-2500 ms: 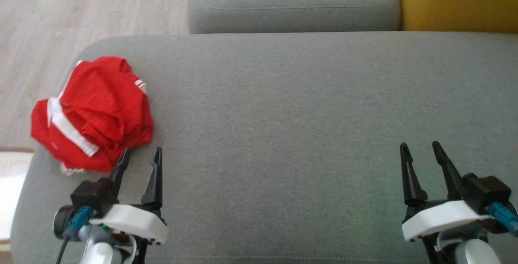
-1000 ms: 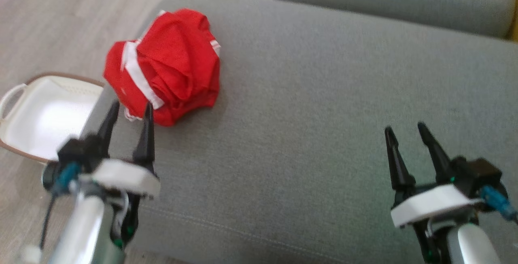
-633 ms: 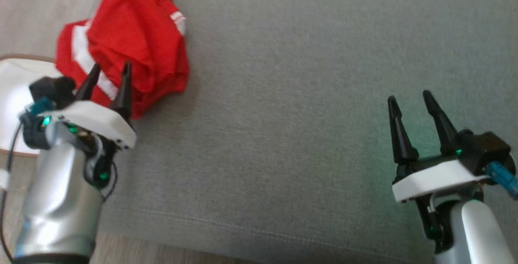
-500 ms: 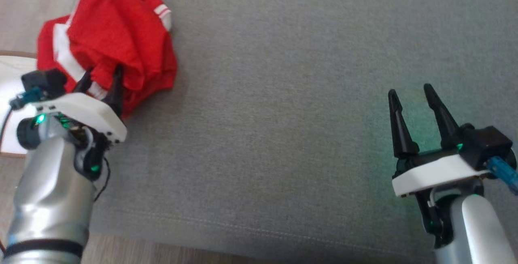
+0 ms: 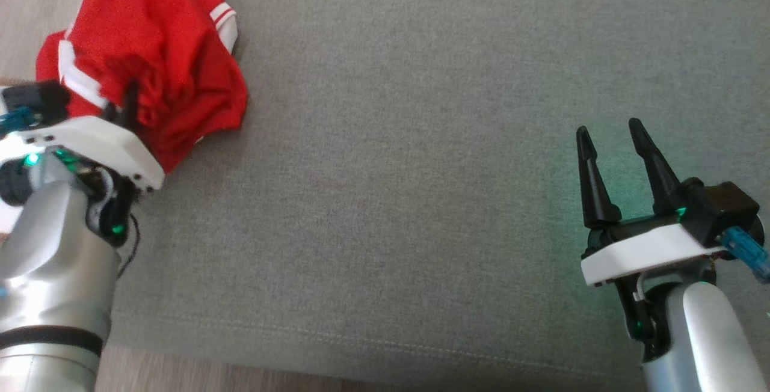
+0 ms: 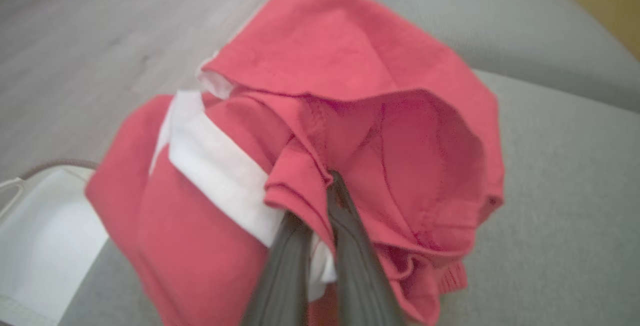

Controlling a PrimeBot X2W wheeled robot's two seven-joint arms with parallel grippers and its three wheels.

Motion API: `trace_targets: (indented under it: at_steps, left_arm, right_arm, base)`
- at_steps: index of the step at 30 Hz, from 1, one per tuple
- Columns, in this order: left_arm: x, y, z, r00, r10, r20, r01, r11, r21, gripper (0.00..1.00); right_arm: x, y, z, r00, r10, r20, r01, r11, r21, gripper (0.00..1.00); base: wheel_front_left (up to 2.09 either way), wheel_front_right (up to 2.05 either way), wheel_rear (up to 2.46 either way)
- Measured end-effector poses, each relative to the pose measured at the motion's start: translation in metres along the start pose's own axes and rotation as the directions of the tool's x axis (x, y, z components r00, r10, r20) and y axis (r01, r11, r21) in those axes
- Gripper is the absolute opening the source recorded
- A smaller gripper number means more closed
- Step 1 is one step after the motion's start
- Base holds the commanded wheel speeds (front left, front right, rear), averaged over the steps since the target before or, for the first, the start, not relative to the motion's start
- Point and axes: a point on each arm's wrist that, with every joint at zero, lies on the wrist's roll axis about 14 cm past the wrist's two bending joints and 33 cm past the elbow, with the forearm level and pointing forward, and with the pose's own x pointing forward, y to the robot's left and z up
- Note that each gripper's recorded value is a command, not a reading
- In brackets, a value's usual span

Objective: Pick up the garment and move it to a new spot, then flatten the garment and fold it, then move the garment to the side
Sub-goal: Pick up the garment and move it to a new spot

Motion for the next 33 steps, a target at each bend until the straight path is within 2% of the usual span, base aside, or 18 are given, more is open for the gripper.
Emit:
trace_targets:
  at_steps: [3, 9, 15, 16, 21, 24, 27, 30, 33]
  left_arm:
    - [-0.005, -0.004, 0.036, 0.988, -0.007, 0.155, 0.002, 0.999, 0.032, 0.00]
    - [-0.036, -0.029, 0.088, 0.924, -0.065, 0.377, 0.039, 0.996, 0.078, 0.00]
    - [-0.087, -0.064, 0.101, 0.856, -0.146, 0.496, 0.108, 0.989, 0.105, 0.00]
    - [-0.087, -0.064, 0.101, 0.856, -0.146, 0.496, 0.108, 0.989, 0.105, 0.00]
    - [-0.116, -0.108, 0.104, 0.819, -0.254, 0.515, 0.215, 0.967, 0.136, 0.00]
    - [-0.125, -0.141, 0.100, 0.799, -0.339, 0.496, 0.300, 0.941, 0.160, 0.00]
    - [-0.128, -0.178, 0.094, 0.773, -0.435, 0.462, 0.399, 0.899, 0.179, 0.00]
    - [-0.130, -0.215, 0.087, 0.734, -0.527, 0.429, 0.494, 0.847, 0.195, 0.00]
    - [-0.132, -0.259, 0.090, 0.661, -0.623, 0.419, 0.592, 0.776, 0.219, 0.00]
  right_arm:
    - [-0.004, 0.000, 0.009, 1.000, -0.004, 0.022, 0.005, 1.000, -0.009, 1.00]
    - [-0.020, -0.001, 0.028, 0.997, -0.021, 0.073, 0.022, 1.000, -0.012, 1.00]
    - [-0.045, -0.003, 0.038, 0.994, -0.047, 0.097, 0.048, 0.999, -0.008, 1.00]
    - [-0.045, -0.003, 0.038, 0.994, -0.047, 0.097, 0.048, 0.999, -0.008, 1.00]
    - [-0.064, -0.010, 0.044, 0.990, -0.078, 0.119, 0.080, 0.997, -0.005, 1.00]
    - [-0.073, -0.017, 0.049, 0.986, -0.107, 0.129, 0.108, 0.994, -0.006, 1.00]
    - [-0.083, -0.026, 0.053, 0.981, -0.138, 0.138, 0.140, 0.990, -0.005, 1.00]
    - [-0.092, -0.036, 0.056, 0.974, -0.175, 0.146, 0.177, 0.984, -0.002, 1.00]
    - [-0.102, -0.048, 0.056, 0.965, -0.217, 0.146, 0.220, 0.976, 0.002, 1.00]
  base:
    - [0.00, 0.00, 0.00]
    - [0.00, 0.00, 0.00]
    - [0.00, 0.00, 0.00]
    - [0.00, 0.00, 0.00]
    - [0.00, 0.00, 0.00]
    - [0.00, 0.00, 0.00]
    - [0.00, 0.00, 0.00]
    - [0.00, 0.00, 0.00]
    - [0.00, 0.00, 0.00]
